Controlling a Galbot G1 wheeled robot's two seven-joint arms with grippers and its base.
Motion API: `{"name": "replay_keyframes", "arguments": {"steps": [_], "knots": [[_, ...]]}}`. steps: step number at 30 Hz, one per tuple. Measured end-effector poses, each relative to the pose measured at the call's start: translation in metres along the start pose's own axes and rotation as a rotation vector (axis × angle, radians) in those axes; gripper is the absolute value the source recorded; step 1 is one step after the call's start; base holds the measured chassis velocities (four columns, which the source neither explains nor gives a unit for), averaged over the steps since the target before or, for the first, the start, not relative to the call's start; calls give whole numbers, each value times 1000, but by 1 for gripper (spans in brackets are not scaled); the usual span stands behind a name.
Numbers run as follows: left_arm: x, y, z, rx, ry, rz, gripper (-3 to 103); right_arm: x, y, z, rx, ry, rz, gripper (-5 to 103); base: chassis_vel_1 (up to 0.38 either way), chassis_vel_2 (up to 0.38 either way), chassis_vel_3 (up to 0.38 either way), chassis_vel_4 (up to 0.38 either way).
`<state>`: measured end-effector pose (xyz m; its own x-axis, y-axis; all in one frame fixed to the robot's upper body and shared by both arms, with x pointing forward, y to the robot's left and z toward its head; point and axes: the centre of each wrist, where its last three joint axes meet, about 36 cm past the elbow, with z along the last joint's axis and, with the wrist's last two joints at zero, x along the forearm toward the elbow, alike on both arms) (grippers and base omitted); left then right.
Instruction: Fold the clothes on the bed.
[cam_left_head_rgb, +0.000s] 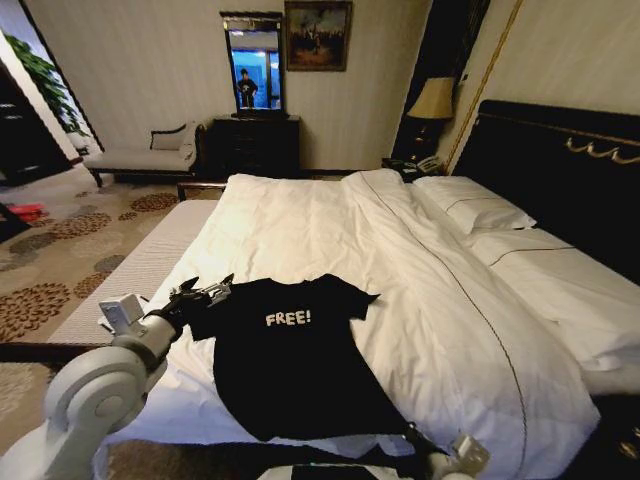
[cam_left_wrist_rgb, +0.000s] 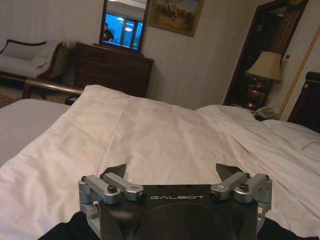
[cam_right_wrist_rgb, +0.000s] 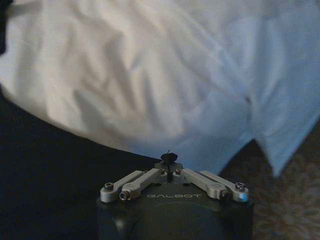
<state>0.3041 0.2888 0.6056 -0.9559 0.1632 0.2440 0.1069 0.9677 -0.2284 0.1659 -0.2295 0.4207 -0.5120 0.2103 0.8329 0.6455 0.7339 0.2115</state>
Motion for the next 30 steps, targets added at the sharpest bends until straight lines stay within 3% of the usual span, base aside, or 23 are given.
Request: {"name": "replay_keyframes", "arguments": {"steps": [11,15,18,20,22,24,26,30], "knots": [[0,-2,2,7,3,7,100,13,-12,24,7,-6,99,-3,0,0,0,0],[1,-1,2,5,6,2,100,18,-5,28,20,-19,81,8,0,0,0,0],[3,1,0,-4,-2,-9,100,26,2,25,33,-37,48,24,0,0,0,0],[3,2,-1,-8,-6,-15,100,29,4,23,40,-53,40,24,0,0,0,0],[3,6,-4,-17,-13,-32,100,35,4,16,37,-101,30,35,0,0,0,0],[4,11,-8,-19,-22,-50,100,45,7,-1,20,-176,9,46,0,0,0,0],[4,13,-9,-18,-25,-54,100,47,9,-10,16,-203,-2,46,0,0,0,0],[11,23,-24,23,-69,-74,100,33,31,-69,13,-341,-122,68,0,0,0,0]]}}
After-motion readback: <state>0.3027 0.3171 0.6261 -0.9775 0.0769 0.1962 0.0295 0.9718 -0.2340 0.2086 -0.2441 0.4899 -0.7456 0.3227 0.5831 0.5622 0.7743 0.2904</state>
